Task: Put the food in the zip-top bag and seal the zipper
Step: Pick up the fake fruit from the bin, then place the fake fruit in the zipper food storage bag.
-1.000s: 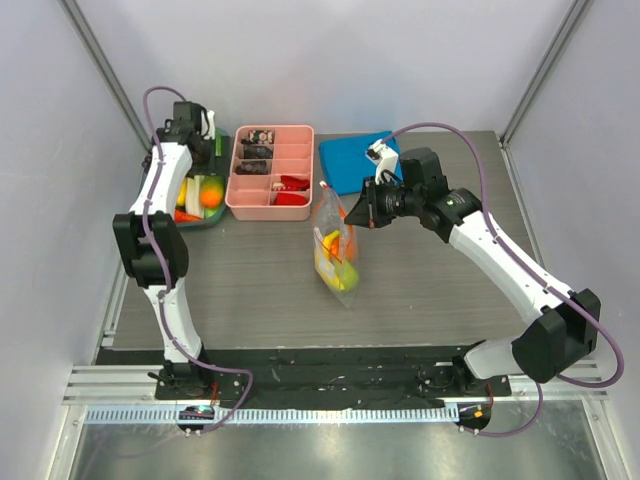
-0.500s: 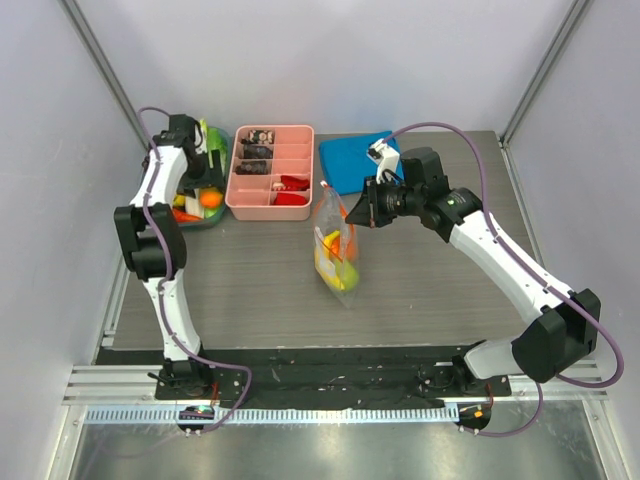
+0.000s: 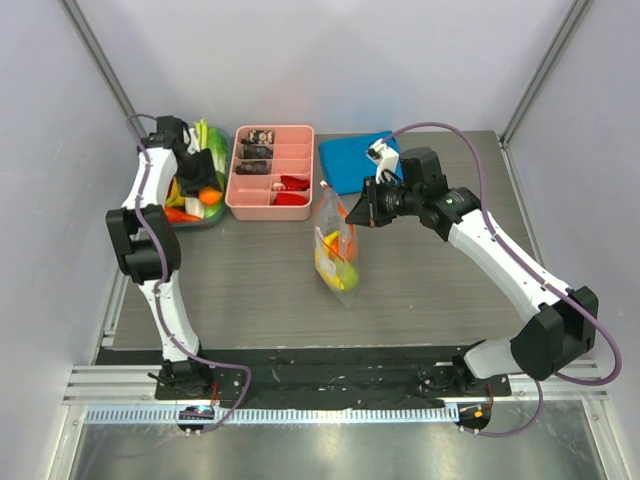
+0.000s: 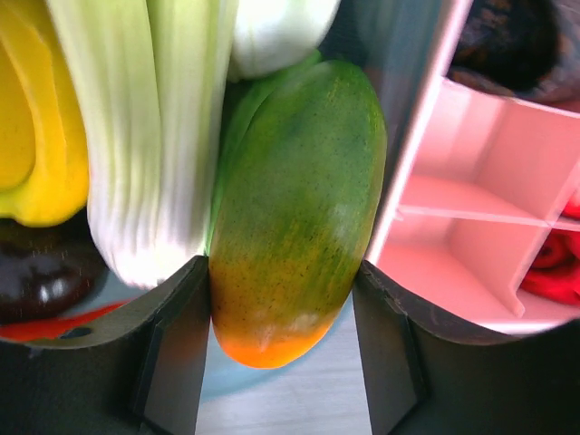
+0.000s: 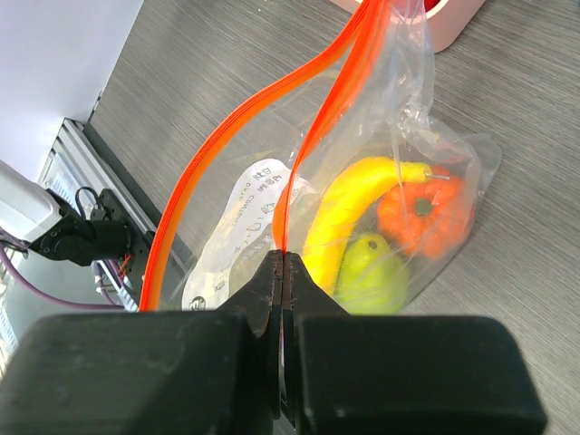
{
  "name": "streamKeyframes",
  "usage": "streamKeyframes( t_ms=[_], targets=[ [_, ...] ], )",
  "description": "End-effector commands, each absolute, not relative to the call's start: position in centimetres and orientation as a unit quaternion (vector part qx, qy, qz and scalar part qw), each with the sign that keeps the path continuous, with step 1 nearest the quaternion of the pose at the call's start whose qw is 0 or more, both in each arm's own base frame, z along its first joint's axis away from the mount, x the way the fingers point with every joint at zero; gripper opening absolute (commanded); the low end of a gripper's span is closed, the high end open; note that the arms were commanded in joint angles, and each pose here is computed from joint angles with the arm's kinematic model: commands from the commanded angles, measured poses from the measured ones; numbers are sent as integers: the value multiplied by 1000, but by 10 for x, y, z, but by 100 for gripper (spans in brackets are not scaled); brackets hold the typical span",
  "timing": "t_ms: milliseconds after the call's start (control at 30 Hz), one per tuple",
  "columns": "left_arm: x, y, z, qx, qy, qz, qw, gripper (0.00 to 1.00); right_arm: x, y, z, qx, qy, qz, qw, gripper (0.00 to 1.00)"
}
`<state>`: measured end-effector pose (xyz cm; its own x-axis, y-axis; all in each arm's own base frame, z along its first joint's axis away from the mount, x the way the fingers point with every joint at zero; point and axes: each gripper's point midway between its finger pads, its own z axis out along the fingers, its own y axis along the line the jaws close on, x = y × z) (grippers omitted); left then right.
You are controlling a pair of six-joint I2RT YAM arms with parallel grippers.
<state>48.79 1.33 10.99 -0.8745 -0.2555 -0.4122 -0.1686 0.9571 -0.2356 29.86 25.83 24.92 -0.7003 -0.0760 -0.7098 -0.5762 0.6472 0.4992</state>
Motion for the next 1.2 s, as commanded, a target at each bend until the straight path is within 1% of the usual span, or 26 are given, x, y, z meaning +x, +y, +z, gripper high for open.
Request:
streamKeyframes(
  t_ms=[0,67,100,200,233,300,333,367,433,533,567,633,700,767,900,1033,1067,1100,1167],
  targets=[
    [476,-24,235,-60,918,-176,351,44,302,260,268,-204,827,380,361,1],
    [465,-47,261,-31,906,-202,370,40,303,259,268,-203,827,380,362,1],
    [449,-75,287,2,895,-230,382,40,303,259,267,-201,828,379,361,1],
    [419,-124,311,48,882,-274,380,40,303,260,268,-197,829,381,359,1],
    [401,-150,324,75,875,-288,382,40,304,261,269,-196,827,384,360,1],
    [384,-175,329,88,869,-311,376,40,304,262,270,-193,826,386,362,1],
    [365,-194,329,103,864,-333,364,41,306,263,272,-190,825,388,364,1],
    [356,-206,332,90,861,-357,352,41,306,263,273,-189,825,389,364,1],
    [332,-233,336,112,851,-398,324,42,306,263,276,-188,822,392,368,1],
    [306,-257,335,121,845,-438,283,42,305,262,277,-186,822,392,369,1],
    [294,-265,326,125,848,-444,260,42,305,261,278,-184,822,391,371,1],
    [283,-271,316,109,852,-461,223,43,305,261,277,-184,822,390,371,1],
    [271,-276,299,86,859,-475,168,43,303,261,279,-182,821,391,373,1],
    [263,-278,287,72,862,-482,136,42,303,260,282,-183,818,391,379,1],
    [257,-278,274,45,871,-480,97,43,303,259,283,-182,816,391,386,1],
    [261,-280,266,20,876,-475,77,44,297,265,287,-193,807,400,389,1],
    [262,-281,266,11,877,-475,71,46,295,267,286,-197,806,403,387,1],
    [265,-282,266,8,877,-476,71,52,293,268,285,-201,804,405,386,1],
    [272,-286,269,-2,876,-477,70,58,289,272,285,-211,801,407,385,1]
  ],
)
